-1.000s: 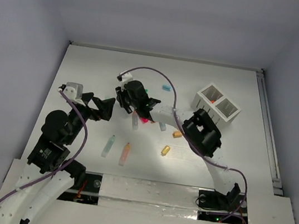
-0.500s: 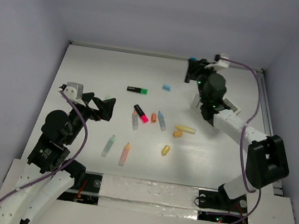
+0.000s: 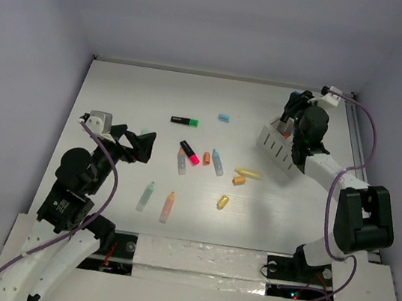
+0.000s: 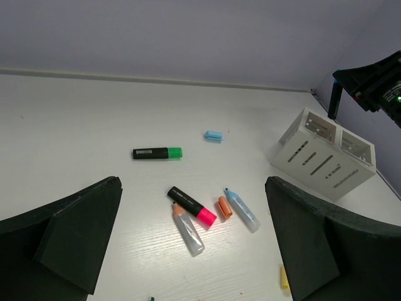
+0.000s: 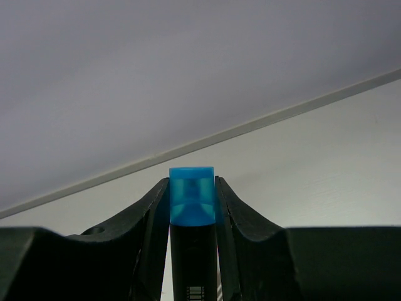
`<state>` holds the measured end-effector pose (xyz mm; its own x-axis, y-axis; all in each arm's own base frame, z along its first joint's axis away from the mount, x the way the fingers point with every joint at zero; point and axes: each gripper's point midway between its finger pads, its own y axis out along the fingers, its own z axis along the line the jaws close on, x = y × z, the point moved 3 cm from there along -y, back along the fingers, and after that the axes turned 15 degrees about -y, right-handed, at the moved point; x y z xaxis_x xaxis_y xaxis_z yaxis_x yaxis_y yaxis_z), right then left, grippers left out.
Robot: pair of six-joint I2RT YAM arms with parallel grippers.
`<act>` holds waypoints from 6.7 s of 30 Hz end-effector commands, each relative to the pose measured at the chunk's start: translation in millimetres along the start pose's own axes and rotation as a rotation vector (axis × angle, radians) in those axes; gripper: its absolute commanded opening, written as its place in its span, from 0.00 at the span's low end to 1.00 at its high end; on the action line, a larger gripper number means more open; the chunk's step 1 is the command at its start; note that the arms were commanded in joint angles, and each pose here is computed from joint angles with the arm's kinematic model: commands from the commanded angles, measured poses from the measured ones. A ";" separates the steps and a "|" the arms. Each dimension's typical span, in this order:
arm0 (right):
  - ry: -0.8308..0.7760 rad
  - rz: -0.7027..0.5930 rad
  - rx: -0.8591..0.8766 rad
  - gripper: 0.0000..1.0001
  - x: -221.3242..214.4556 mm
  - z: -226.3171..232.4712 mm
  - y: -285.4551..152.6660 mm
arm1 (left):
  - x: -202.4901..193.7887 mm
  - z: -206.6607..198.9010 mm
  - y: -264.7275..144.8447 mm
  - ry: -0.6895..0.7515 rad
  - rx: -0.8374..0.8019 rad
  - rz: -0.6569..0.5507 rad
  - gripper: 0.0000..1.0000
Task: Sort the stationery into containers
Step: Place the pen in the storage box, then pick up the pen from the center of the board, then place the pen in the storage box, then pick up the pen from the center of the board.
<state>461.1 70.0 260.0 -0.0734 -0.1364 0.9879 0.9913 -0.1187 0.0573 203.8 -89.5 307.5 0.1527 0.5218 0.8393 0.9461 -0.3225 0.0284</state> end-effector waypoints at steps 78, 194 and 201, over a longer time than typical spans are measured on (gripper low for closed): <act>-0.674 0.818 0.937 0.48 -241.7 301.0 -115.9 | 22.1 -17.3 -6.2 -0.010 -0.073 -0.071 0.99; -0.224 0.081 0.426 0.56 35.4 75.1 -23.4 | 22.6 -18.5 -5.8 -0.010 -0.079 -0.072 0.99; -0.321 0.300 0.996 0.44 -20.8 190.0 -33.4 | 23.2 -18.9 -5.6 -0.011 -0.080 -0.073 0.99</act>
<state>472.8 205.3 300.5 0.0111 0.1504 0.9886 0.8446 0.5279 -0.0898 197.0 -90.4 313.9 0.1405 0.5278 0.8377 0.9368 -0.3446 0.0600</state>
